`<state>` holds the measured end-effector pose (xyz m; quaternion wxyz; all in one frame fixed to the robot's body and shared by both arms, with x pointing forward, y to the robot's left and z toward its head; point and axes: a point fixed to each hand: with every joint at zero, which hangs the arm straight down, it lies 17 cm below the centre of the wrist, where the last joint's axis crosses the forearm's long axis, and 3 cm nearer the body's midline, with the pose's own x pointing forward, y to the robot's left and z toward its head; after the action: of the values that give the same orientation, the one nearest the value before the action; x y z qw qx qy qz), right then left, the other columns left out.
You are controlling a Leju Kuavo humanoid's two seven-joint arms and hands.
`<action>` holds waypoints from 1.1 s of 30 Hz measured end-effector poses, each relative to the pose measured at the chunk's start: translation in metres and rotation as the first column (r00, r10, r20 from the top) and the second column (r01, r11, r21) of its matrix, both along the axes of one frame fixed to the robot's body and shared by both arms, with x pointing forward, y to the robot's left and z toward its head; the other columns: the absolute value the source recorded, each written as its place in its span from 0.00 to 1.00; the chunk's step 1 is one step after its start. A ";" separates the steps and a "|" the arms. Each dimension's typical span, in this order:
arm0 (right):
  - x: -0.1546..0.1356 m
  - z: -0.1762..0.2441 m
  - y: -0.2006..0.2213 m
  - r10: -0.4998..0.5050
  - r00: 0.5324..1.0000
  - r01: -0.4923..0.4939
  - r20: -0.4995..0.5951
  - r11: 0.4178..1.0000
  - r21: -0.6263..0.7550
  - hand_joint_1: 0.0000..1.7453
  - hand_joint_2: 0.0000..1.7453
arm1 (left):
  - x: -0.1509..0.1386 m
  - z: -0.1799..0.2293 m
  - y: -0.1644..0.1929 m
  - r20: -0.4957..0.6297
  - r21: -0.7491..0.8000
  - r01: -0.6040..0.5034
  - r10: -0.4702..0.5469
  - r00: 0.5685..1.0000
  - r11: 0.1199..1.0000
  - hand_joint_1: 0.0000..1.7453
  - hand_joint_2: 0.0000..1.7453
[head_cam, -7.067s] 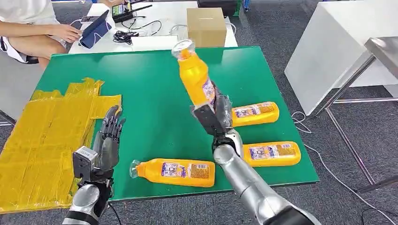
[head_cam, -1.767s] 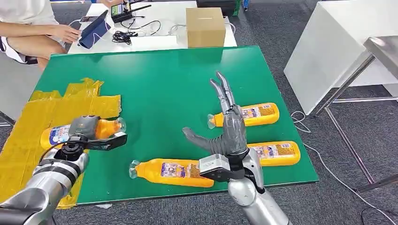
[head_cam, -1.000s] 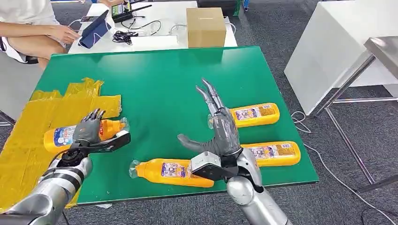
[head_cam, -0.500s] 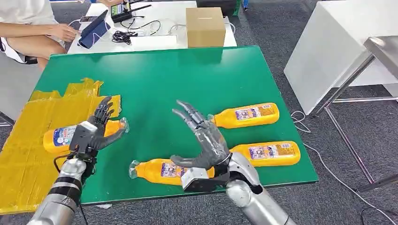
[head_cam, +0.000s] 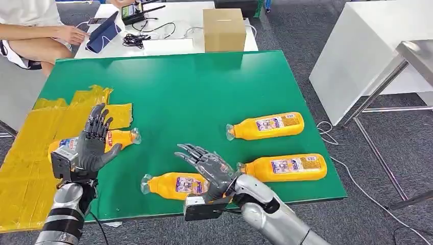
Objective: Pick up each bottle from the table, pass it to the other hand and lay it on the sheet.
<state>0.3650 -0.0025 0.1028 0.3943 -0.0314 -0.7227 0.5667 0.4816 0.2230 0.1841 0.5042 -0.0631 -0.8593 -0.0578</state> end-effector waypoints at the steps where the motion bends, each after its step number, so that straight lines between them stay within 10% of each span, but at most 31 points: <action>1: 0.000 -0.007 0.000 -0.001 1.000 0.001 -0.010 1.000 -0.021 0.00 1.00 | 0.000 0.000 0.000 0.000 -0.001 0.000 0.000 1.000 1.000 0.00 1.00; 21: 0.016 -0.084 -0.028 -0.139 0.984 0.100 -0.116 0.952 -0.289 0.00 1.00 | -0.008 -0.012 0.000 -0.023 -0.029 -0.008 0.007 1.000 1.000 0.00 1.00; 23: 0.018 -0.086 -0.032 -0.150 0.982 0.110 -0.114 0.947 -0.300 0.24 1.00 | -0.008 -0.013 0.000 -0.025 -0.032 -0.007 0.007 1.000 0.999 0.00 1.00; 25: 0.019 -0.087 -0.034 -0.155 0.981 0.114 -0.113 0.944 -0.310 0.78 1.00 | -0.008 -0.013 0.000 -0.025 -0.034 -0.007 0.007 1.000 0.999 0.00 1.00; 33: 0.026 -0.091 -0.041 -0.169 0.980 0.123 -0.109 0.931 -0.343 1.00 1.00 | -0.009 -0.013 -0.003 -0.025 -0.041 -0.003 0.002 1.000 0.999 0.00 1.00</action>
<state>0.3913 -0.0434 0.0121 0.4727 -0.1128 -0.5831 0.6511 0.4729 0.2204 0.1716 0.5134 -0.0730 -0.8542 -0.0387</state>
